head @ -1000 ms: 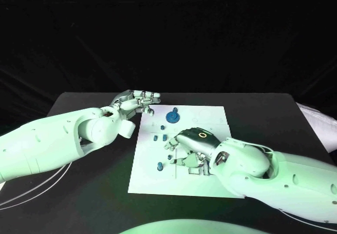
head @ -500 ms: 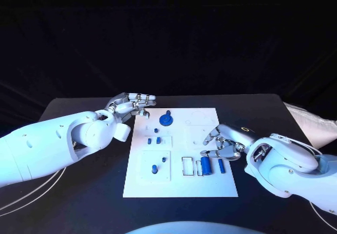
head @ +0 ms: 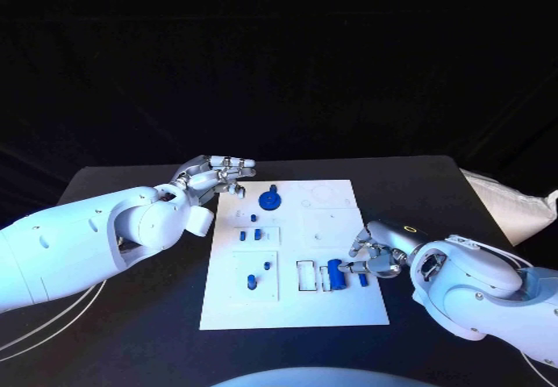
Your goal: Assemble the parts on the task board
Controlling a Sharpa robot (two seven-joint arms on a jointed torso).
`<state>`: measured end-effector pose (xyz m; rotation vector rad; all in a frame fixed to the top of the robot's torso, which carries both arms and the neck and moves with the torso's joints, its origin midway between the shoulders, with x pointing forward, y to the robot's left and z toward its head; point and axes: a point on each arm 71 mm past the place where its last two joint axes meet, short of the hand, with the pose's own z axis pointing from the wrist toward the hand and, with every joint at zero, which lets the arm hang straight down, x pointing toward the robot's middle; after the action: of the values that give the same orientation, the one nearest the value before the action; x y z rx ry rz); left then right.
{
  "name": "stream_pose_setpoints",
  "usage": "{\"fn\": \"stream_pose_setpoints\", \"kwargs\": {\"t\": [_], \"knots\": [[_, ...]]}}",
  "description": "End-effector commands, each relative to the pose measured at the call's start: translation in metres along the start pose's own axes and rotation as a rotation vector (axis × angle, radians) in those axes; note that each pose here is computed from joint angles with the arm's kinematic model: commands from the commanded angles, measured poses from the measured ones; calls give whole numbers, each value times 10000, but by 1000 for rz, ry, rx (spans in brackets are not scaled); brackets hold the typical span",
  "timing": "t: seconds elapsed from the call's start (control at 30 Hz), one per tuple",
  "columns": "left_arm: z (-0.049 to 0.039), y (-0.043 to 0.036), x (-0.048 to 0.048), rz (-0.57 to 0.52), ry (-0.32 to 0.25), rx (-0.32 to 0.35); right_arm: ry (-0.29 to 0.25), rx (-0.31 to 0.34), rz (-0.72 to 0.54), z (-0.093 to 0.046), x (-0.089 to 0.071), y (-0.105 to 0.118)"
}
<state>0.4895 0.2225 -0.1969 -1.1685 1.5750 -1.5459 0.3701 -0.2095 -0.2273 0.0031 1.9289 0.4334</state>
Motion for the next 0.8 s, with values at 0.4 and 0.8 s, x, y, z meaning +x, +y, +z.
{"fn": "stream_pose_setpoints", "kwargs": {"t": [0.4, 0.8], "knots": [[-2, 17, 7, -9, 15, -4, 88, 33, 0, 113, 239, 56], [-8, 25, -6, -8, 13, -7, 120, 37, -25, 162, 301, 54]]}}
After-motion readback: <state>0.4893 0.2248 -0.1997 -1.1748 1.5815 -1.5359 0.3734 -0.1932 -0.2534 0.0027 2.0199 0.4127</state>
